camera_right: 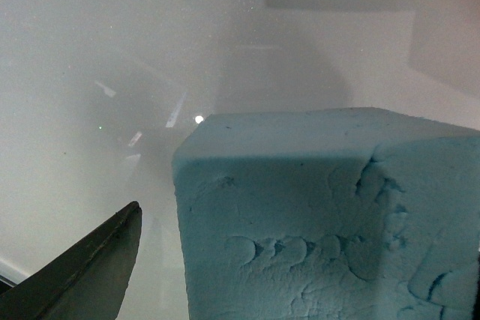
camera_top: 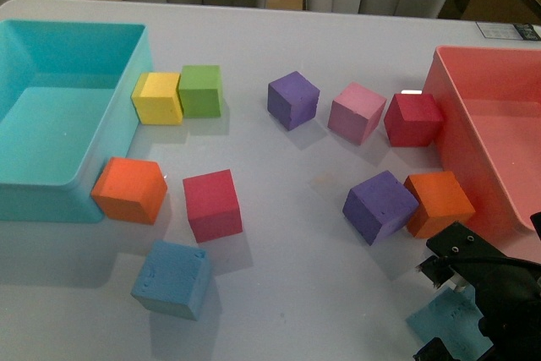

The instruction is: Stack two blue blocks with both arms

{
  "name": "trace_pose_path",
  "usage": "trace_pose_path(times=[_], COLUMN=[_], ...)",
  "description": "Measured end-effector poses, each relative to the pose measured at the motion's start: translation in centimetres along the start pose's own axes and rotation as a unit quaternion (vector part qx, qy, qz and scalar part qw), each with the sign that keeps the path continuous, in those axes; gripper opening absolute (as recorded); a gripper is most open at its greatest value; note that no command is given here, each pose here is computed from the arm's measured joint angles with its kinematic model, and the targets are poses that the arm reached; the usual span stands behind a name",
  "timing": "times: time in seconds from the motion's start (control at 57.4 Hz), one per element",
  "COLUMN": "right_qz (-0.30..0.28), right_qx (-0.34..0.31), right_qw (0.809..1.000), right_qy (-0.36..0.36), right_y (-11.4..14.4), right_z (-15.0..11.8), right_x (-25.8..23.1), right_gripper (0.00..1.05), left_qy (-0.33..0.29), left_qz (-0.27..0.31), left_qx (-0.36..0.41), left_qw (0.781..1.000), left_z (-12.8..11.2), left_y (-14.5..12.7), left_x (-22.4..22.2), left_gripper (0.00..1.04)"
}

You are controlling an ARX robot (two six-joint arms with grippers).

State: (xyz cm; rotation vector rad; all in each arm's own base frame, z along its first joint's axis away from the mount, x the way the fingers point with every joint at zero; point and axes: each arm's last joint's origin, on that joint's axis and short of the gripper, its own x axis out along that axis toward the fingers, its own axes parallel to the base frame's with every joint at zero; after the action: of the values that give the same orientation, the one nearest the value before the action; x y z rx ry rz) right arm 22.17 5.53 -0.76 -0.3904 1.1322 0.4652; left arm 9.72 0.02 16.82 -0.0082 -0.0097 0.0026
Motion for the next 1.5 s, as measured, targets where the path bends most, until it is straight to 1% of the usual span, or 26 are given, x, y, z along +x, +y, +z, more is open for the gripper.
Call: trace_pose_path(times=[0.035,0.244,0.331,0.401,0.505,0.575,0.697,0.732,0.766,0.784,0.958,1.097,1.272,1.393,1.498], right_qz=[0.0,0.002,0.008,0.024,0.035,0.041,0.04,0.038,0.037,0.035,0.027,0.033,0.039,0.05,0.054], right_qx=[0.0,0.002,0.004,0.009,0.012,0.008,-0.001,-0.005,-0.007,-0.01,-0.021,-0.028,-0.042,-0.054,-0.059], right_qw=[1.0,1.0,1.0,1.0,0.998,0.997,0.992,0.99,0.989,0.988,0.984,0.985,0.99,0.992,0.992], right_qy=[0.001,0.006,0.002,-0.018,-0.042,-0.065,-0.116,-0.134,-0.143,-0.15,-0.173,-0.165,-0.127,-0.103,-0.093], right_y=[0.0,0.0,0.0,0.2,0.4,0.7,0.7,0.7,0.6,0.6,0.1,0.0,1.0,2.1,2.6], right_z=[0.0,-0.1,0.1,0.5,1.5,2.9,6.6,8.3,9.2,10.1,16.1,19.6,22.1,22.7,23.0], right_x=[0.0,0.0,-0.3,-1.4,-2.8,-4.1,-6.2,-6.8,-7.0,-7.2,-6.5,-4.1,0.2,3.5,5.3], right_gripper=[0.93,0.63,0.55,0.52,0.5,0.49,0.48,0.48,0.48,0.48,0.48,0.48,0.48,0.48,0.47], left_qy=[0.0,0.0,0.0,0.0,0.0,0.0,0.0,0.0,0.0,0.0,0.0,0.0,0.0,0.0,0.0], left_qz=[0.0,0.0,0.0,0.0,0.0,0.0,0.0,0.0,0.0,0.0,0.0,0.0,0.0,0.0,0.0], left_qx=[0.0,0.0,0.0,0.0,0.0,0.0,0.0,0.0,0.0,0.0,0.0,0.0,0.0,0.0,0.0], left_qw=[1.0,1.0,1.0,1.0,1.0,1.0,1.0,1.0,1.0,1.0,1.0,1.0,1.0,1.0,1.0], left_z=[0.0,0.0,0.0,0.0,0.0,0.0,0.0,0.0,0.0,0.0,0.0,0.0,0.0,0.0,0.0], left_y=[0.0,0.0,0.0,0.0,0.0,0.0,0.0,0.0,0.0,0.0,0.0,0.0,0.0,0.0,0.0], left_x=[0.0,0.0,0.0,0.0,0.0,0.0,0.0,0.0,0.0,0.0,0.0,0.0,0.0,0.0,0.0], left_gripper=[0.96,0.96,0.96,0.96,0.96,0.96,0.96,0.96,0.96,0.96,0.96,0.96,0.96,0.96,0.96])
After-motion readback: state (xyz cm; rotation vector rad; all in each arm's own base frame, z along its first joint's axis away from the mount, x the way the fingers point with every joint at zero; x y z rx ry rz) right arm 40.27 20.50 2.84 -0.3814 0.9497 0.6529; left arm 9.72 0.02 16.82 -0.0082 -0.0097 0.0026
